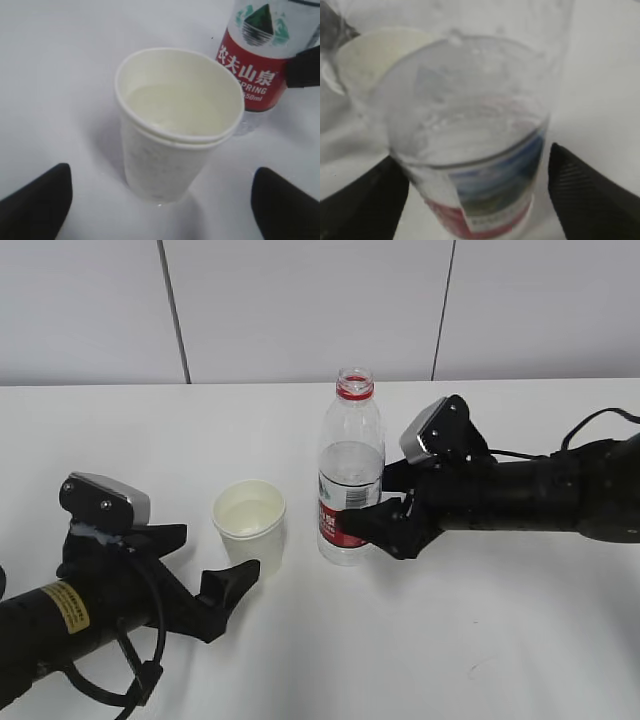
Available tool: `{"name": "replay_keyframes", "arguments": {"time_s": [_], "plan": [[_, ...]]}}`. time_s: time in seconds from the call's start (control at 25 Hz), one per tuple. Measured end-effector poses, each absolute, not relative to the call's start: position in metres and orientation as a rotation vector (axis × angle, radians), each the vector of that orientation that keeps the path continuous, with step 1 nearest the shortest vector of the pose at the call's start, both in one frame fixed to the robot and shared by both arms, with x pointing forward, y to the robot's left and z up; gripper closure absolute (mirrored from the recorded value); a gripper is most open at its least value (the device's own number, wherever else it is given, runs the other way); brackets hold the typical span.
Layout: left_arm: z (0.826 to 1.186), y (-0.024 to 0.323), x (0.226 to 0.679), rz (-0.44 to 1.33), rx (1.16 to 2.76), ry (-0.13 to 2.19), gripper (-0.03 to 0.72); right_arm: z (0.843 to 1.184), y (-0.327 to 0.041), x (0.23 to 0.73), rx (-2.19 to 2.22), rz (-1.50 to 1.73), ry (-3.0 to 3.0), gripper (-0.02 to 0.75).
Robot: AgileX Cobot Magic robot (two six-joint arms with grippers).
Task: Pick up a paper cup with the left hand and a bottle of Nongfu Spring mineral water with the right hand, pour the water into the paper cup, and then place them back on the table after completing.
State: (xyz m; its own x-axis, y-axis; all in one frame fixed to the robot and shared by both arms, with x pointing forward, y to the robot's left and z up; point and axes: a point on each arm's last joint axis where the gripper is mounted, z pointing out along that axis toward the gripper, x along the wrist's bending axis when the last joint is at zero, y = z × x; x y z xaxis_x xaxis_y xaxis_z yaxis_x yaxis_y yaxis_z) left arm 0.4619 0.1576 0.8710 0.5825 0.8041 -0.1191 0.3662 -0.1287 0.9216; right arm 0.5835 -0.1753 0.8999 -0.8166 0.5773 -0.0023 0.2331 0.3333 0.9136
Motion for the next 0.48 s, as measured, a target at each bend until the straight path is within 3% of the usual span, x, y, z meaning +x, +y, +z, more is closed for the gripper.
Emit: {"name": "replay_keyframes", "arguments": {"time_s": [0.48], "plan": [[0.887,0.186,0.467,0.554,1.790,1.117,0.046,0.920,-0.246,0.578,1.017,1.119,2.184,0.099]]}}
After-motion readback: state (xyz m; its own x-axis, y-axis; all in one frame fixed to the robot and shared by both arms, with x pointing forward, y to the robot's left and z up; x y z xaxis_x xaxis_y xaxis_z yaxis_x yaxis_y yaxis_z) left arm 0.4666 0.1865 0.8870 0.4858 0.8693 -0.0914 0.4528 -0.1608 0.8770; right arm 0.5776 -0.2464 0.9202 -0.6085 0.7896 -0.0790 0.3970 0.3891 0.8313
